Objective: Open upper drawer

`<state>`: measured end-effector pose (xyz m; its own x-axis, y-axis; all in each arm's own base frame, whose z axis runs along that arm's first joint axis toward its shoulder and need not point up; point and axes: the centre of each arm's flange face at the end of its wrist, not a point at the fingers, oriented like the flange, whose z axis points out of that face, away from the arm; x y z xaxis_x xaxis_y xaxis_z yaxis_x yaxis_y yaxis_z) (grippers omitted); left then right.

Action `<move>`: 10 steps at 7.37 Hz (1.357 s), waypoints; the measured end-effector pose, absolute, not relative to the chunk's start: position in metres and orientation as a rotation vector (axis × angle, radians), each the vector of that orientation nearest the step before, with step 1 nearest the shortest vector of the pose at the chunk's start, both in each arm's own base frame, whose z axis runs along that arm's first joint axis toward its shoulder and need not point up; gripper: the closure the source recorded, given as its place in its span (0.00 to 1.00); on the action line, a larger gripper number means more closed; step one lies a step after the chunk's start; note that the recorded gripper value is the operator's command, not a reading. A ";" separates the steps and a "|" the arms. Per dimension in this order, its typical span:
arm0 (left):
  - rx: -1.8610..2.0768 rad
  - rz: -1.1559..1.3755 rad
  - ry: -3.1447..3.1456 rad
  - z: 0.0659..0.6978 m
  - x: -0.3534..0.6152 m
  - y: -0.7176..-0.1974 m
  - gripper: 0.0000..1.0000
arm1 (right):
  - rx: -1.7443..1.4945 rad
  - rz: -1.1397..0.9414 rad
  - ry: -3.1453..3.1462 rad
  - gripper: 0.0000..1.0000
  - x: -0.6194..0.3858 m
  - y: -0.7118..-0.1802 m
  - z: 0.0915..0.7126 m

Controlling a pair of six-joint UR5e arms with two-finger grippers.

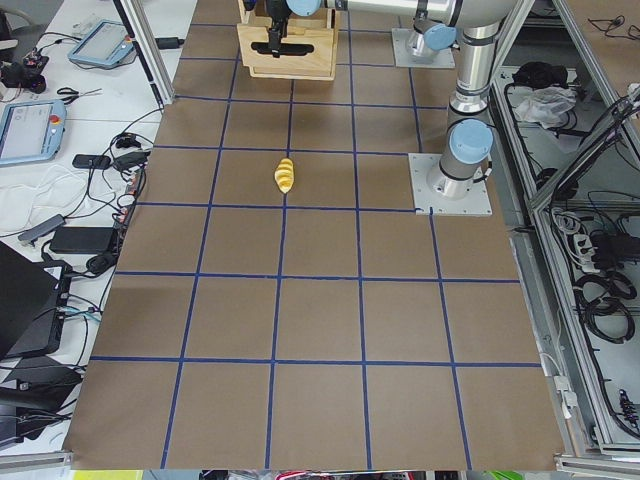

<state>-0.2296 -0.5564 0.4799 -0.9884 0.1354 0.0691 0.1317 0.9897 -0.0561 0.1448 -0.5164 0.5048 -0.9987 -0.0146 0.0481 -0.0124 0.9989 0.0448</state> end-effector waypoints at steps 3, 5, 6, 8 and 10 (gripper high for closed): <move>0.002 -0.013 -3.100 0.508 -0.144 -0.540 0.00 | 0.022 -0.068 -3.092 0.00 0.145 -0.516 0.505; 0.074 -0.024 -3.108 0.517 -0.109 -0.530 0.00 | 0.022 -0.068 -3.092 0.00 0.145 -0.516 0.505; 0.083 -0.033 -3.121 0.518 -0.101 -0.524 0.00 | 0.021 -0.068 -3.092 0.00 0.145 -0.516 0.505; 0.083 -0.053 -3.174 0.515 -0.094 -0.511 0.00 | 0.022 -0.068 -3.092 0.00 0.145 -0.516 0.505; 0.077 -0.054 -3.188 0.516 -0.092 -0.504 0.00 | 0.021 -0.068 -3.092 0.00 0.145 -0.516 0.505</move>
<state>-0.0922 -0.5036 0.5155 -0.9977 -0.0475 -0.0483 -0.0491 0.9983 0.0330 0.1448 -0.5165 0.5049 -0.9987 -0.0145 0.0481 -0.0124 0.9989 0.0445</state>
